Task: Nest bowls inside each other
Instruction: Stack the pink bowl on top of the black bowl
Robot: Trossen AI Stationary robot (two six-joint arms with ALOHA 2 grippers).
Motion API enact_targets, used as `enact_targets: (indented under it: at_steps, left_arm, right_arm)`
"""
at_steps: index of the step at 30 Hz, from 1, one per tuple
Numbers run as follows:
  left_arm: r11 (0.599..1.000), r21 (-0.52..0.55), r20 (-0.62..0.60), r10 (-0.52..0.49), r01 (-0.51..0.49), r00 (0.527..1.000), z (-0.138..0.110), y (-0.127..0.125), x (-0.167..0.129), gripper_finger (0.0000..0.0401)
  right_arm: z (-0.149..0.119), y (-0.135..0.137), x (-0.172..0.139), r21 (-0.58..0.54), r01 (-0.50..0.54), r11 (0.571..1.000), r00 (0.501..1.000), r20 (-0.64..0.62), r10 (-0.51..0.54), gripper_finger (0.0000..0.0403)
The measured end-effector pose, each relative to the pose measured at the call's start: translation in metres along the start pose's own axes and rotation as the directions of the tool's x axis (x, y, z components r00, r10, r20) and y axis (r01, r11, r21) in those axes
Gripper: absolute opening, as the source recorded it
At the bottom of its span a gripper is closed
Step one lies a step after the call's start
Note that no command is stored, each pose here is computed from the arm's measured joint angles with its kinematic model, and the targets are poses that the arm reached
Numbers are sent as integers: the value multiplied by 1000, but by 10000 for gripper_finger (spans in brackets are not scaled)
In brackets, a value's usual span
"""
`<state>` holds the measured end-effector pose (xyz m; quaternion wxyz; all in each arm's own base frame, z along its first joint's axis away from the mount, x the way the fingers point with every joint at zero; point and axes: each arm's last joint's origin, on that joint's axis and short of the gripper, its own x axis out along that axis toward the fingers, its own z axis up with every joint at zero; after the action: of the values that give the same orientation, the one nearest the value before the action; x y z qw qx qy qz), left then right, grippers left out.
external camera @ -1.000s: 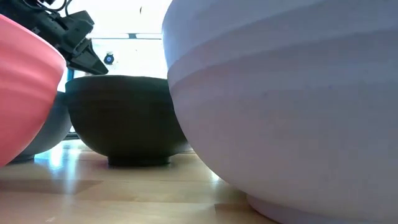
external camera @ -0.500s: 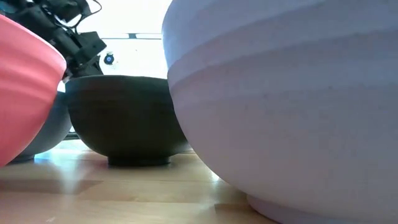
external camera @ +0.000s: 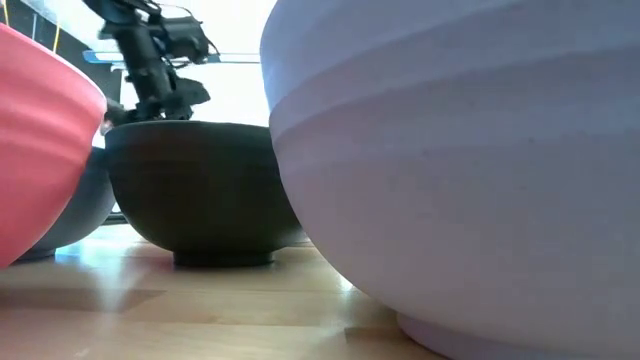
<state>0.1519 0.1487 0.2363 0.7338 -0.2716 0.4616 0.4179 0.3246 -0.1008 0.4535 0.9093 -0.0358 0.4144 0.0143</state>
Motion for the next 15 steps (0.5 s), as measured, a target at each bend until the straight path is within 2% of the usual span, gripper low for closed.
enact_targets:
  at_steps: [3, 8, 15]
  left_arm:
    - [988, 152, -69, 10, 1, 998, 16, -6, 10, 131]
    - [930, 367, -176, 36, 31, 984, 34, -15, 24, 131]
    - [865, 498, -244, 68, 65, 967, 51, -15, 32, 131]
  right_arm:
    - [-7, -2, -1, 2, -21, 1000, 998, -55, 21, 119]
    - [-16, -2, -4, -4, -96, 995, 989, -111, 95, 119]
    - [-21, -1, -28, -37, -209, 977, 978, -22, 208, 119]
